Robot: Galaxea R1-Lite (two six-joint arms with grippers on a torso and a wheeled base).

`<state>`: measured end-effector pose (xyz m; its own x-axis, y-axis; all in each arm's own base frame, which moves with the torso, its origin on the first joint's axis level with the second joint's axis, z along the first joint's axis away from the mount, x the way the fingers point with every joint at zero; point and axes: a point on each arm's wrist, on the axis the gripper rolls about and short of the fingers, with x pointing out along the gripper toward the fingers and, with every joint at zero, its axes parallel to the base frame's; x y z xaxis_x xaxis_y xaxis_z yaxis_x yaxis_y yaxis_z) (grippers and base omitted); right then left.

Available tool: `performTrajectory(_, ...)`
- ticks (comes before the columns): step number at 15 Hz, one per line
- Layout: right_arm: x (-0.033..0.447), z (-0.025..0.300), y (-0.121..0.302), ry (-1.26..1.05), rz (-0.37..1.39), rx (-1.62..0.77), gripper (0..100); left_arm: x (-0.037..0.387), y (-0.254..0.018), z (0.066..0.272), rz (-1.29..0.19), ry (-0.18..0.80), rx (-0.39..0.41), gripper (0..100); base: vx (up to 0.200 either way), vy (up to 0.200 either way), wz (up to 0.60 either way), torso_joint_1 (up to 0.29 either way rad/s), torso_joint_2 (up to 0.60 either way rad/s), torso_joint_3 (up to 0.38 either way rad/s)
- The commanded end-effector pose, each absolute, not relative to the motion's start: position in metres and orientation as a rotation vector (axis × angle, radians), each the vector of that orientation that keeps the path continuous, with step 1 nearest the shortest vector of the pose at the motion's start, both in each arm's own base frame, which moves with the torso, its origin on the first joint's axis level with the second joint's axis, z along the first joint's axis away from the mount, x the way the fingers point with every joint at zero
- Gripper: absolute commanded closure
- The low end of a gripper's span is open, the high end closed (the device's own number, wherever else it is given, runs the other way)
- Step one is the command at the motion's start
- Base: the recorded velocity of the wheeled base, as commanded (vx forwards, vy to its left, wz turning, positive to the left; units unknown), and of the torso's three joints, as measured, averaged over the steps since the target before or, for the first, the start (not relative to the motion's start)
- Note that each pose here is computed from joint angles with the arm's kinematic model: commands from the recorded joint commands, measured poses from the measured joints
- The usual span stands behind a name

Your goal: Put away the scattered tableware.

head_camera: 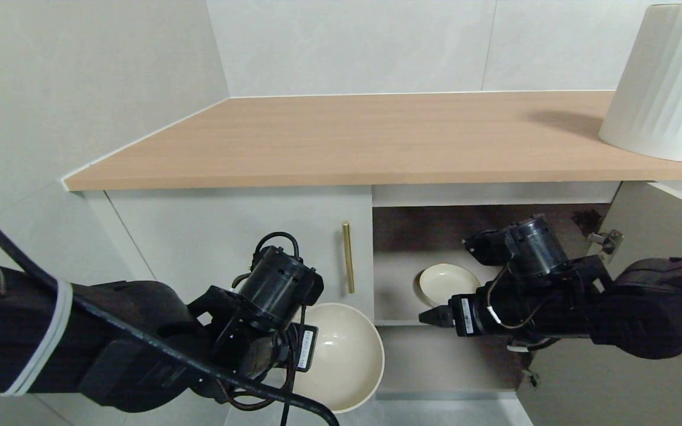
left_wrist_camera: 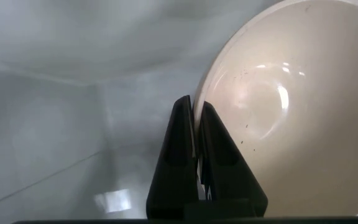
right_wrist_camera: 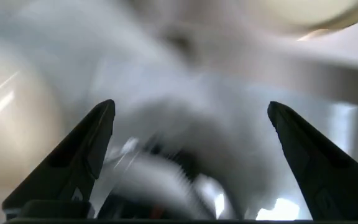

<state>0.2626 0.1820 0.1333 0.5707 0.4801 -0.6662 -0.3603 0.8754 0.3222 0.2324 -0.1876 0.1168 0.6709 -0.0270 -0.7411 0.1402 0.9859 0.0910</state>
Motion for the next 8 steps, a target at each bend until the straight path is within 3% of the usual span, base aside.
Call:
performTrajectory(1, 0.226, 0.168, 0.185, 0.793, 0.653, 0.156, 0, 0.232, -0.193, 0.109, -0.099, 0.846, 0.167, 100, 0.000, 0.000, 0.00, 0.000, 0.00, 0.000)
performTrajectory(5, 0.213, 0.151, 0.211, 0.842, 0.725, 0.059, 0, 0.232, -0.200, 0.115, -0.107, 0.820, 0.120, 100, 0.000, 0.000, 0.00, 0.000, 0.00, 0.000)
performTrajectory(8, 0.220, 0.133, 0.223, 0.847, 0.624, 0.000, 0, 0.226, -0.205, 0.121, -0.137, 0.803, 0.114, 100, 0.000, 0.000, 0.00, 0.000, 0.00, 0.000)
